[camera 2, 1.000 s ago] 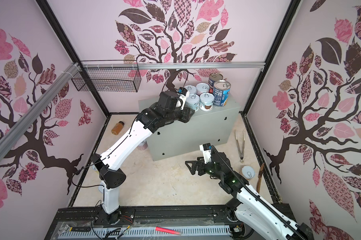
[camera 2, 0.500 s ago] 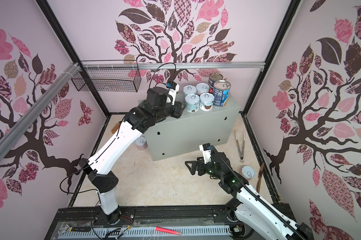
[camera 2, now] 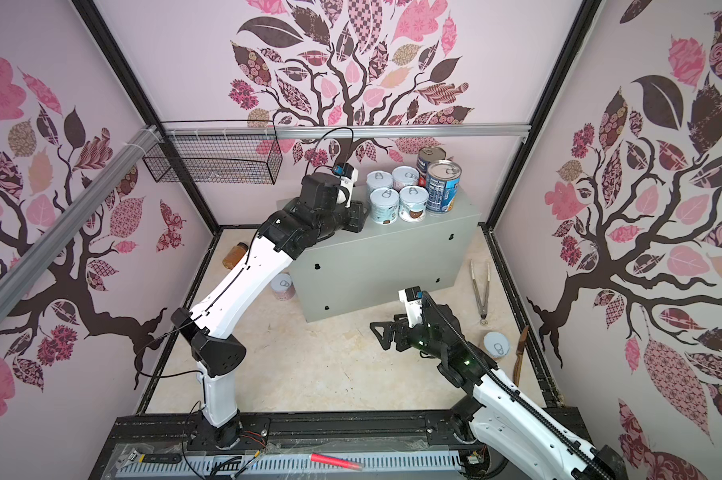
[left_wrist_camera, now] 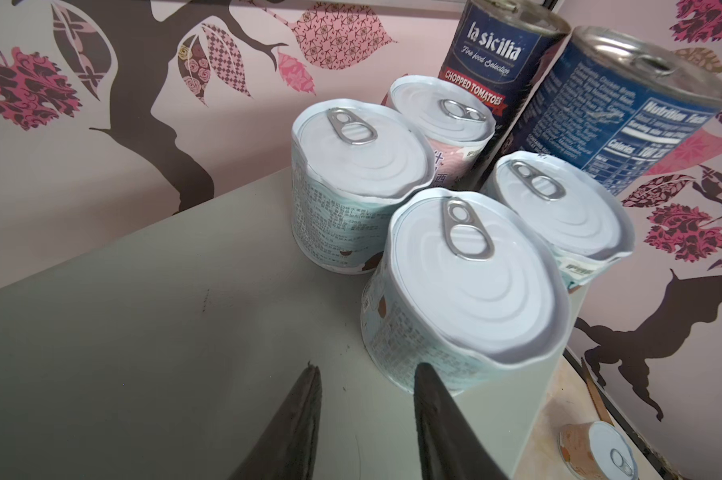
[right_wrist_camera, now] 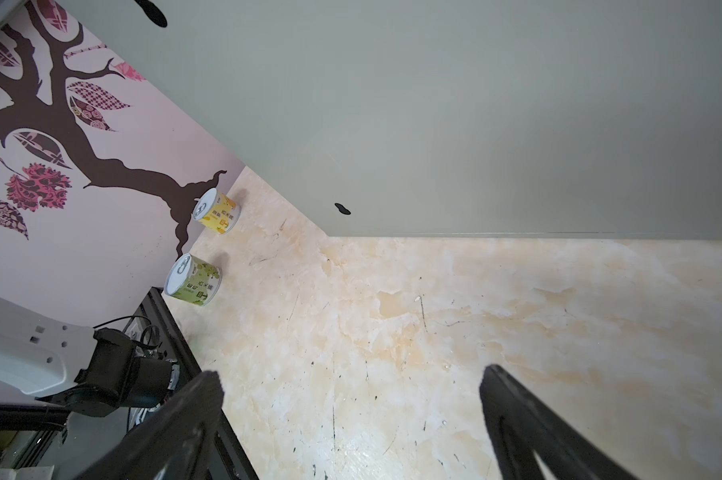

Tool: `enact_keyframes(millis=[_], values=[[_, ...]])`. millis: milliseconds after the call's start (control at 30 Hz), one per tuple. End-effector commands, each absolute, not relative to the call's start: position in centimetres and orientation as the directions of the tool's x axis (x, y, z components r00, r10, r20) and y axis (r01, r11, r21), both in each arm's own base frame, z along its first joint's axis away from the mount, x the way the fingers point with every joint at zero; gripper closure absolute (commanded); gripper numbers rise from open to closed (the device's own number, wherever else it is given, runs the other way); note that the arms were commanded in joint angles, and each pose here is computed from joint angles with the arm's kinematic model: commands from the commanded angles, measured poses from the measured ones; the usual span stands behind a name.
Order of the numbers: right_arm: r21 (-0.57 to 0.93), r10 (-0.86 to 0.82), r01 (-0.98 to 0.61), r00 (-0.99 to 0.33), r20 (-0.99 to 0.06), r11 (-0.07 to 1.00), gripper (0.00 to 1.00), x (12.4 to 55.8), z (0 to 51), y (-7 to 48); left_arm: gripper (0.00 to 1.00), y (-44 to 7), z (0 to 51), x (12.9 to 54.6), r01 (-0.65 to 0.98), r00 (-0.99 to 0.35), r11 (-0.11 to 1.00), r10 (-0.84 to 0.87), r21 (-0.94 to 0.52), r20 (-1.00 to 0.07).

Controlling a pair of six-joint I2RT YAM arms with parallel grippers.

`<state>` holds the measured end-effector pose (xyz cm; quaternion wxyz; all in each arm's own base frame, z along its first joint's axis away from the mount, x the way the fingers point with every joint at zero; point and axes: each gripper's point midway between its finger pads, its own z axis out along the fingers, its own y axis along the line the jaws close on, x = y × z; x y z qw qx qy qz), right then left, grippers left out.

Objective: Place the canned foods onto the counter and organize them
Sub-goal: 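Push the pale blue-green can toward the other cans with the left gripper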

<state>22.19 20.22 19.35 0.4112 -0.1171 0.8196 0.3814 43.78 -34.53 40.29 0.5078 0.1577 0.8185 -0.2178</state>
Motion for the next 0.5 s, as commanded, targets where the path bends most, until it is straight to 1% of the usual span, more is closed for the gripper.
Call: enact_keyframes(millis=[0, 300, 467], values=[[0.531, 0.125, -0.517, -0.627, -0.769, 0.672, 0.0, 22.2, 19.5, 20.3, 0.6, -34.4, 41.9, 44.2, 0.481, -0.404, 0.855, 0.021, -0.193, -0.915], [0.531, 0.122, -0.514, -0.632, -0.765, 0.674, 0.0, 22.2, 19.3, 20.3, 0.6, -34.9, 41.3, 44.3, 0.491, -0.417, 0.848, 0.025, -0.202, -0.909], [0.53, 0.122, -0.514, -0.631, -0.766, 0.674, 0.0, 22.2, 19.4, 20.3, 0.59, -34.2, 42.4, 43.7, 0.487, -0.399, 0.851, 0.017, -0.196, -0.917]])
